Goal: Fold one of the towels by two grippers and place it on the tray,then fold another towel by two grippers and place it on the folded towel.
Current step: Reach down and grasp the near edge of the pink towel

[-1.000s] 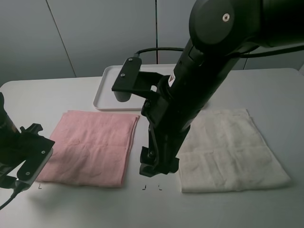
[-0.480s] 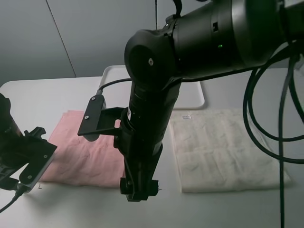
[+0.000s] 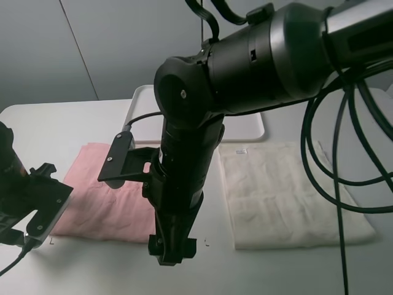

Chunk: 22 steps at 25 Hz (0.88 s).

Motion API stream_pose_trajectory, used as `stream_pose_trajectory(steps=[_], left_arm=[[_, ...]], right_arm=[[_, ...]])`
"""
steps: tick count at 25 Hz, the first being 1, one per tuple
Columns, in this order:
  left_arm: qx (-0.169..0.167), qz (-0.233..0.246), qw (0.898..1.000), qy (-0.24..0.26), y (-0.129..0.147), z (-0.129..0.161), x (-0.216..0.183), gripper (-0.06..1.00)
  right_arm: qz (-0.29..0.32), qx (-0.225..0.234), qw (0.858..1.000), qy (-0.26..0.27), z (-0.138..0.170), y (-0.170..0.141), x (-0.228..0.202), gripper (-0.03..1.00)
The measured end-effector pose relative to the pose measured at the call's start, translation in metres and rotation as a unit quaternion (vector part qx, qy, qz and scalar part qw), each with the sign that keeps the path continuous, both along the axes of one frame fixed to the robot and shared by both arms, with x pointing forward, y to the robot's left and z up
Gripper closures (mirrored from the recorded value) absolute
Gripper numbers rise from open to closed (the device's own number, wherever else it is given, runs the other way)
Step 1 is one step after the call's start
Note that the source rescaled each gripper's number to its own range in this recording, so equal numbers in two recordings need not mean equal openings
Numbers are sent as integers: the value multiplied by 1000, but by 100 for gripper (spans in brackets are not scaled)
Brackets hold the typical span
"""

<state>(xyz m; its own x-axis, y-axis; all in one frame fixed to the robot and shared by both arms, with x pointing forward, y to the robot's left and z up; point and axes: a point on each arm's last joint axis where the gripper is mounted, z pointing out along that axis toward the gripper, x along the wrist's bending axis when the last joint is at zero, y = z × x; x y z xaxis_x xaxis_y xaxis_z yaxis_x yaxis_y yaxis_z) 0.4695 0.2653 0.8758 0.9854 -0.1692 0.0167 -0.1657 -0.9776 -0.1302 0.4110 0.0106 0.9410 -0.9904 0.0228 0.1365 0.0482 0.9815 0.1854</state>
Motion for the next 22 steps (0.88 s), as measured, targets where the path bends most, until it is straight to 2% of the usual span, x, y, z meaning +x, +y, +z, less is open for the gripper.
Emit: stream_pose_trajectory(steps=[3, 11, 18, 22], left_arm=[[-12, 10, 1000, -7, -2, -3, 2, -6], [-9, 8, 1000, 5, -2, -10, 1, -6], [-8, 7, 1000, 4, -2, -10, 2, -6], [-8, 6, 1000, 4, -2, -10, 2, -6]], right_arm=[[0, -4, 1000, 2, -5, 3, 2, -3], [0, 10, 1000, -5, -2, 16, 10, -3], [31, -9, 999, 4, -27, 37, -2, -3], [34, -4, 999, -4, -39, 46, -3, -3]])
